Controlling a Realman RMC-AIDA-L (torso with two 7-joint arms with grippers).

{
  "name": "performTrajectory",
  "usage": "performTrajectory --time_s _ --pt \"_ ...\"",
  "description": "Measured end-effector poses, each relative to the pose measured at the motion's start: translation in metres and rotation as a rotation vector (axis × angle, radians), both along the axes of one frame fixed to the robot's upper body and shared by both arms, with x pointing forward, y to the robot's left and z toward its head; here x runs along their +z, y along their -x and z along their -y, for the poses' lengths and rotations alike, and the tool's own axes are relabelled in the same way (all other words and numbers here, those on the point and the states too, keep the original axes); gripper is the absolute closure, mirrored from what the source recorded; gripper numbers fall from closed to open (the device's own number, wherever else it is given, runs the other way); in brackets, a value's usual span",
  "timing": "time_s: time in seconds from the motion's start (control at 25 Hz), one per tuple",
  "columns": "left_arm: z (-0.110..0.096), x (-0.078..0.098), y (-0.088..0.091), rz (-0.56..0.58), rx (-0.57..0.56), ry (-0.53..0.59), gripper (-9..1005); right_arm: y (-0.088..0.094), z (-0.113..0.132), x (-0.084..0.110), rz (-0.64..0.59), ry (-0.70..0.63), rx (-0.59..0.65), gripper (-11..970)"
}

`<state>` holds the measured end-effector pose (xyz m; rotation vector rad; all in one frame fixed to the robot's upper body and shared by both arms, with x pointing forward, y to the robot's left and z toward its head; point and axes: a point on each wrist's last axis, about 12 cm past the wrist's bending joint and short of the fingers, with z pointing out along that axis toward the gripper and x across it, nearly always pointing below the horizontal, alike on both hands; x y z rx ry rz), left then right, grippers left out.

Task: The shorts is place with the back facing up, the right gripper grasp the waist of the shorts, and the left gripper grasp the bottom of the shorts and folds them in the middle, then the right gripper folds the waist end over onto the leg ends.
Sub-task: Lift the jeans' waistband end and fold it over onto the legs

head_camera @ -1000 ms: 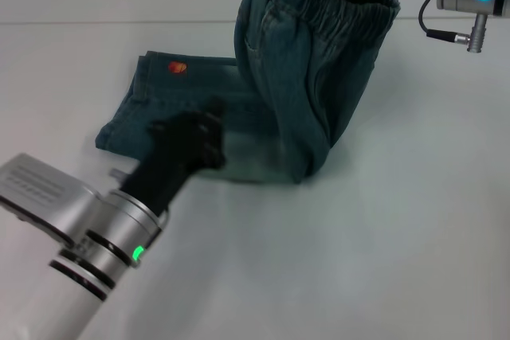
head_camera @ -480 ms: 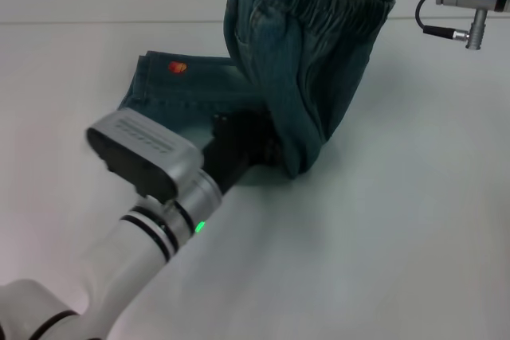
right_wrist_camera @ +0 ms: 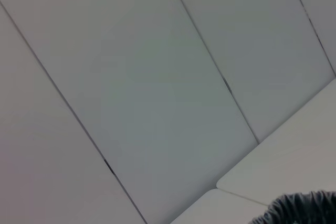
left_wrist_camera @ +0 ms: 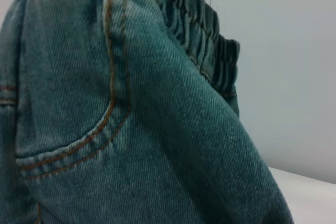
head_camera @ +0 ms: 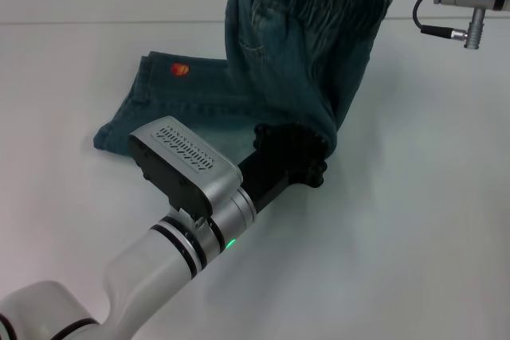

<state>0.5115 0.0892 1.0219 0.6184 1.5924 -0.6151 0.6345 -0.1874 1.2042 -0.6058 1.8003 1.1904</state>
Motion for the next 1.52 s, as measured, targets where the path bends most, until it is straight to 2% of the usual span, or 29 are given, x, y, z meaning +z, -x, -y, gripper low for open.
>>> performTrajectory --time_s 0.24,0.4,0.72,0.88,1.0,1.16,1.52 --pt "-0.003 -0.002 -0.001 -0.007 0.015 -0.004 995 0.003 0.001 -0.001 -0.013 -0.007 0.015 841" --pt "-0.012 -0.003 0.003 0.005 0.05 0.021 995 0.005 0.011 -0.003 -0.017 -0.013 -0.008 837" --pt "-0.055 -0.012 0.019 0.069 0.207 0.071 995 0.008 0.023 -0.008 -0.02 -0.022 -0.043 829" --pt "-0.07 -0.012 0.005 0.061 0.311 0.061 995 0.009 0.022 -0.008 -0.017 -0.026 -0.032 825" --pt "-0.065 -0.013 -0.013 0.005 0.313 0.008 995 0.011 0.02 -0.005 -0.01 -0.054 -0.009 822" --pt "-0.044 -0.01 -0.031 -0.056 0.245 -0.063 995 0.013 0.019 -0.003 -0.005 -0.069 0.005 818" --pt "-0.003 -0.002 -0.014 -0.055 0.074 -0.036 996 0.015 0.019 -0.003 -0.016 -0.075 0.02 809"
